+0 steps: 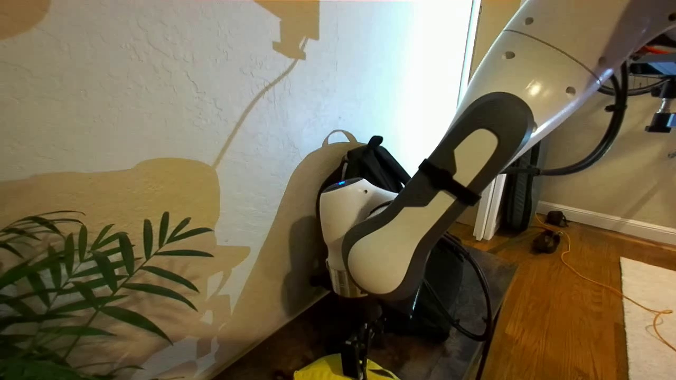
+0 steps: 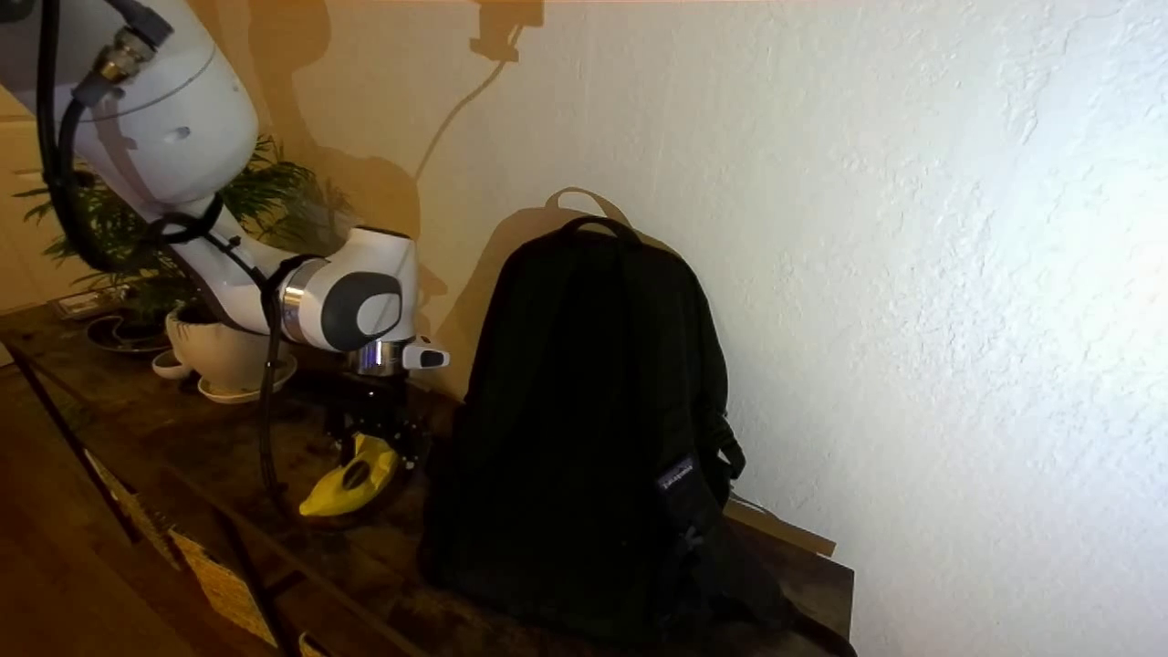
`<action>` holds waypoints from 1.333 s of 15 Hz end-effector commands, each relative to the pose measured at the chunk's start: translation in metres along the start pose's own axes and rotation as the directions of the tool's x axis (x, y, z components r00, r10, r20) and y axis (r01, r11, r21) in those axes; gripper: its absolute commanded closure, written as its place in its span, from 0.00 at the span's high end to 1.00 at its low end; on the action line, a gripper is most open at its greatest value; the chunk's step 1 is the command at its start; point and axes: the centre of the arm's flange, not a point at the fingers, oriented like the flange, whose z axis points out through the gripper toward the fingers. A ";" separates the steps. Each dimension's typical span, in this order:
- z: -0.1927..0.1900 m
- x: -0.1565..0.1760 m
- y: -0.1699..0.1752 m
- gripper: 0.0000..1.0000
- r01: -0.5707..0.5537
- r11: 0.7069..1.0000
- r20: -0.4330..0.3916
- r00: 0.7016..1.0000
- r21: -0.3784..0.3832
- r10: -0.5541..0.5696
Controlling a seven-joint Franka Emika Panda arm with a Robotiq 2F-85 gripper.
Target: Pick up the object and put it in the bag
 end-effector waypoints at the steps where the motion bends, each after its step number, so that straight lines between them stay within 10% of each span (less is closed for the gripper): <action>1: -0.010 0.013 0.001 1.00 -0.027 0.997 -0.055 0.998 0.077 0.031; 20: 0.011 0.021 -0.030 1.00 -0.056 0.979 -0.028 0.998 0.198 0.062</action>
